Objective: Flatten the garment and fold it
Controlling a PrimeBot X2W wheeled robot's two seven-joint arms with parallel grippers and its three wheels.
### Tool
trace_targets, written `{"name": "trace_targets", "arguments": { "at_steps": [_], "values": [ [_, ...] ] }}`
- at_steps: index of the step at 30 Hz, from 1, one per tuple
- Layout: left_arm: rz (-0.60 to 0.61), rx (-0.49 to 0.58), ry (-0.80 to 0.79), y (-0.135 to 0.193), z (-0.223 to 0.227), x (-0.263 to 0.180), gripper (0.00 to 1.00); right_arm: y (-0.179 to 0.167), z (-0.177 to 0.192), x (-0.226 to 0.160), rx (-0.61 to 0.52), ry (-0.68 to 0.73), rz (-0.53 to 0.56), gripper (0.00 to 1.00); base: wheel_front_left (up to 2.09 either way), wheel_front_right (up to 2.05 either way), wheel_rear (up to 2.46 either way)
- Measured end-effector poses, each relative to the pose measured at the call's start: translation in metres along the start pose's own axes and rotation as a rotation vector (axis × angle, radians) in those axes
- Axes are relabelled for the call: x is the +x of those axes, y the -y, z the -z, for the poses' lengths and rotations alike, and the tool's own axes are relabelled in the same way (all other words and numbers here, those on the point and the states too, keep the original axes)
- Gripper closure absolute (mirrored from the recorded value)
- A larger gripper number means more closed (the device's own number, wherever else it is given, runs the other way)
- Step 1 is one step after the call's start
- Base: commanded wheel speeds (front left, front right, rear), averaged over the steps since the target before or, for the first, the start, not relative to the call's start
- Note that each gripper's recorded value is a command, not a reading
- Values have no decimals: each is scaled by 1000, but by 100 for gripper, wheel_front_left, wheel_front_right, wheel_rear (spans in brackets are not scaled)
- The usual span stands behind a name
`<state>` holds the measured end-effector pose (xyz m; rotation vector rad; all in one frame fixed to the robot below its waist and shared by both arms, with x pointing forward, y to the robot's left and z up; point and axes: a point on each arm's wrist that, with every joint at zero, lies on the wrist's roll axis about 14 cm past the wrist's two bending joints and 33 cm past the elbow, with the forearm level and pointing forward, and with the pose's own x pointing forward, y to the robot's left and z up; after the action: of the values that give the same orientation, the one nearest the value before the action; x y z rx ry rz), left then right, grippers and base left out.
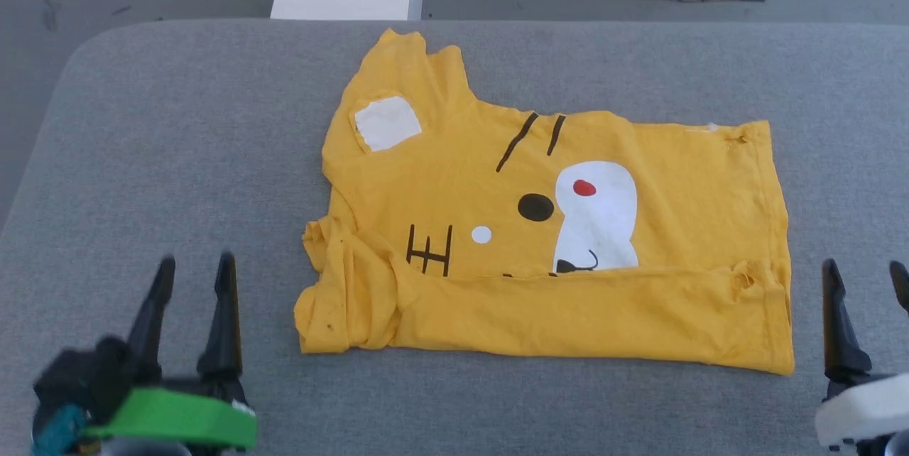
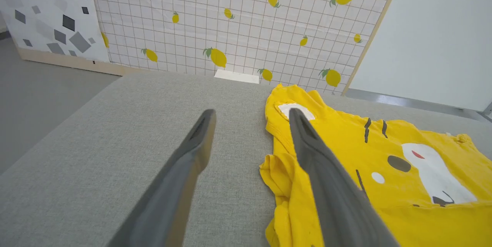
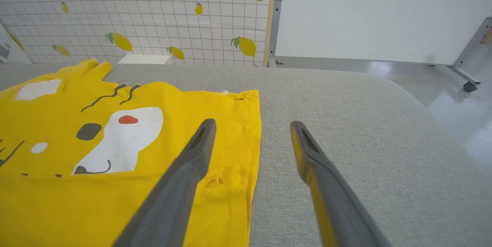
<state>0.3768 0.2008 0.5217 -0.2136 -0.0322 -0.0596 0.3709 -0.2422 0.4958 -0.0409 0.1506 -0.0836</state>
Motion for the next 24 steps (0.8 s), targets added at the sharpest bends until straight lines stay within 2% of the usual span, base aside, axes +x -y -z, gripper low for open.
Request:
{"name": "trace_targets", "arguments": {
  "at_steps": [4, 12, 24],
  "values": [
    [-66, -22, -13, -3, 13, -24, 0, 11, -1, -11, -13, 55, 46, 0, 0, 0, 0],
    [-77, -63, -70, -1, 37, -42, 0, 12, 20, -17, 46, 42, 52, 0, 0, 0, 0],
    [138, -6, -374, 36, 75, -15, 0, -2, 34, -5, 40, -5, 15, 0, 0, 0, 0]
  ]
}}
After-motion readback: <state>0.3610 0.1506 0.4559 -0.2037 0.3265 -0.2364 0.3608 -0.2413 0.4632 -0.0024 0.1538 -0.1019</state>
